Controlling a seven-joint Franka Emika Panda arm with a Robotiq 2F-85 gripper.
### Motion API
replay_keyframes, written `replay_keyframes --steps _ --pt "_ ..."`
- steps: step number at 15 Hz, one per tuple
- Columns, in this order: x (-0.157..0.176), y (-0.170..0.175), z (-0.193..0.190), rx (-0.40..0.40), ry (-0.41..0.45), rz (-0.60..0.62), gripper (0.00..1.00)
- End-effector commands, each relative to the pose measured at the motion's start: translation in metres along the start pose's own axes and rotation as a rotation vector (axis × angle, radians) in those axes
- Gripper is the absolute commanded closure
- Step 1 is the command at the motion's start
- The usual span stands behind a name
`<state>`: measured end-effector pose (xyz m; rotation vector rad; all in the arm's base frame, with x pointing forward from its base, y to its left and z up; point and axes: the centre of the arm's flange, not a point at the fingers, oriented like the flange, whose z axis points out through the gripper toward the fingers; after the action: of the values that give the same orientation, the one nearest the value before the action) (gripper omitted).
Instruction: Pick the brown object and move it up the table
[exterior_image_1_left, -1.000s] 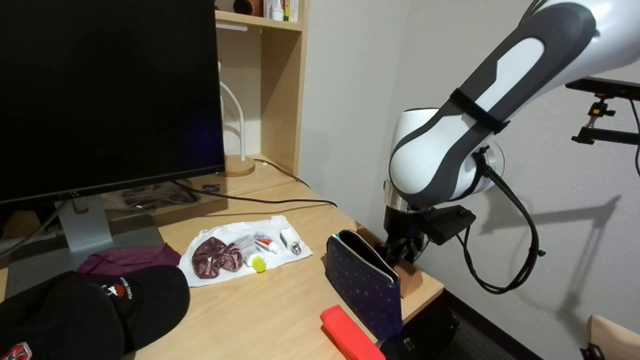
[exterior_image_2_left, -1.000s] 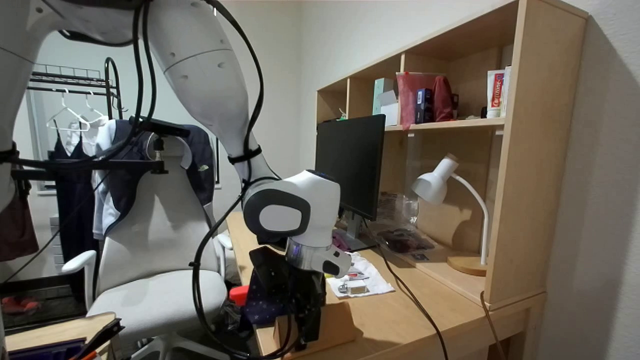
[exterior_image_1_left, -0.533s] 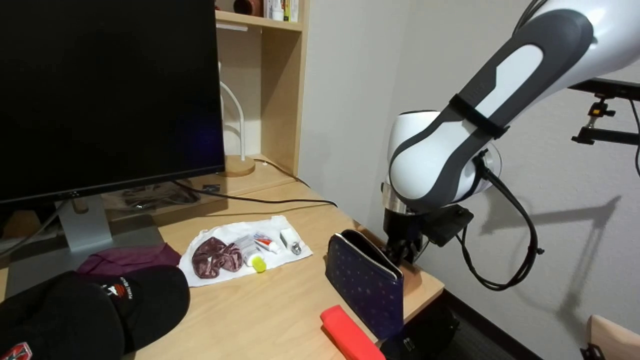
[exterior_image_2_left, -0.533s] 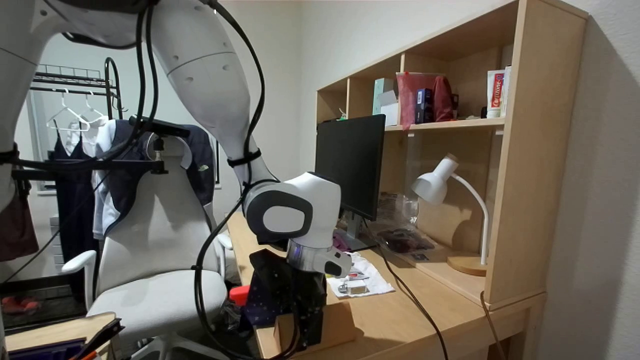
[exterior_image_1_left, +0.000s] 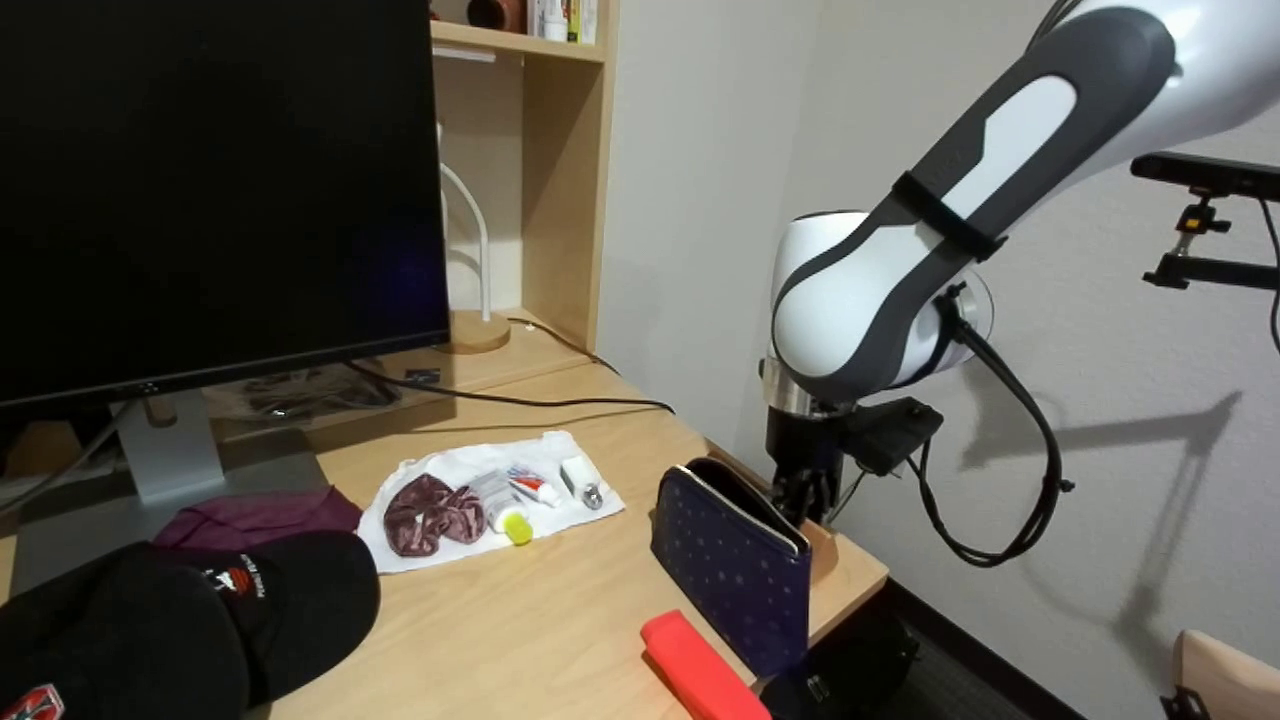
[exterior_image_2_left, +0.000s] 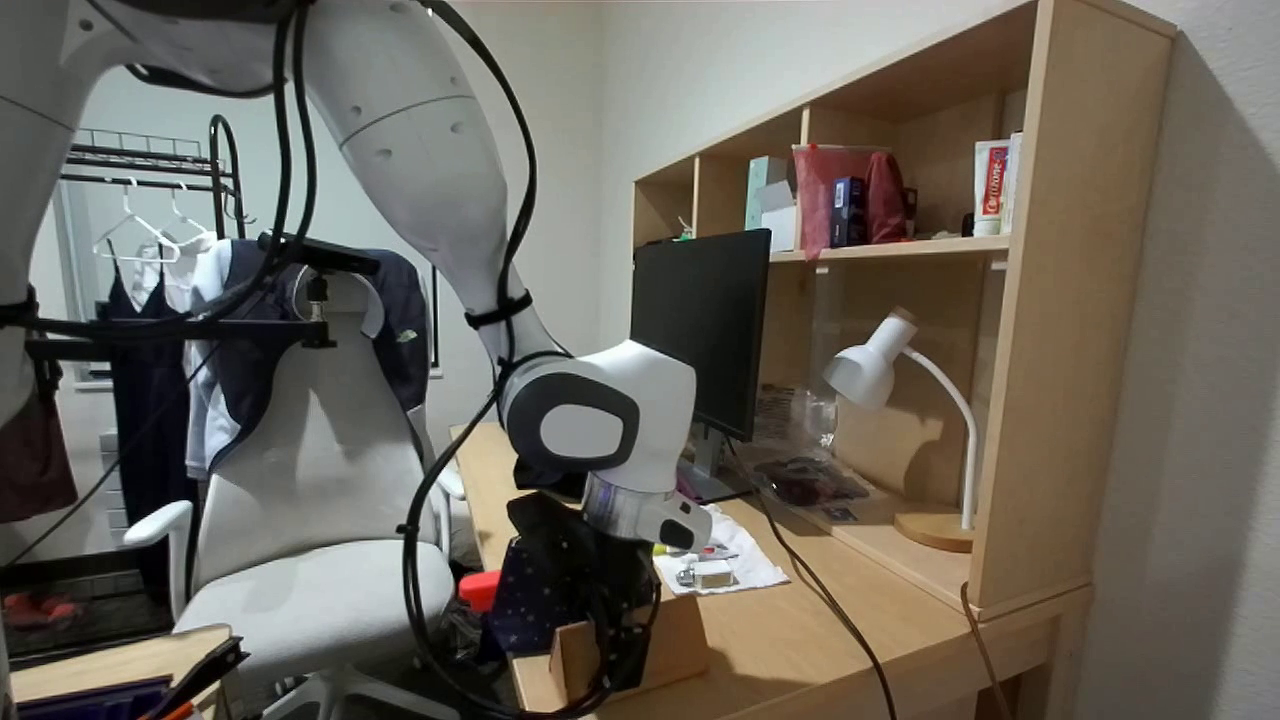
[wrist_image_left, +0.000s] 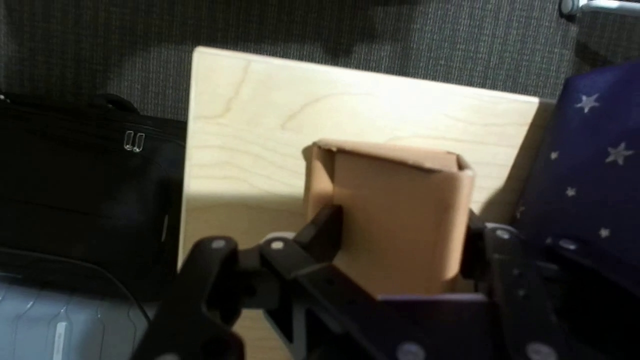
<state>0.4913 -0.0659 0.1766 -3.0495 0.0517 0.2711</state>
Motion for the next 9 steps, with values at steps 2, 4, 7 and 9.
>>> replay_keyframes --steps 2,4,7,9 --pt "-0.015 0.012 -0.032 0.022 -0.009 -0.045 0.74" --pt "-0.022 0.016 -0.052 0.035 -0.022 -0.070 0.77" --pt "-0.023 0.025 -0.083 0.055 -0.002 -0.076 0.77" --pt "-0.017 0.029 -0.102 0.066 0.023 -0.085 0.77"
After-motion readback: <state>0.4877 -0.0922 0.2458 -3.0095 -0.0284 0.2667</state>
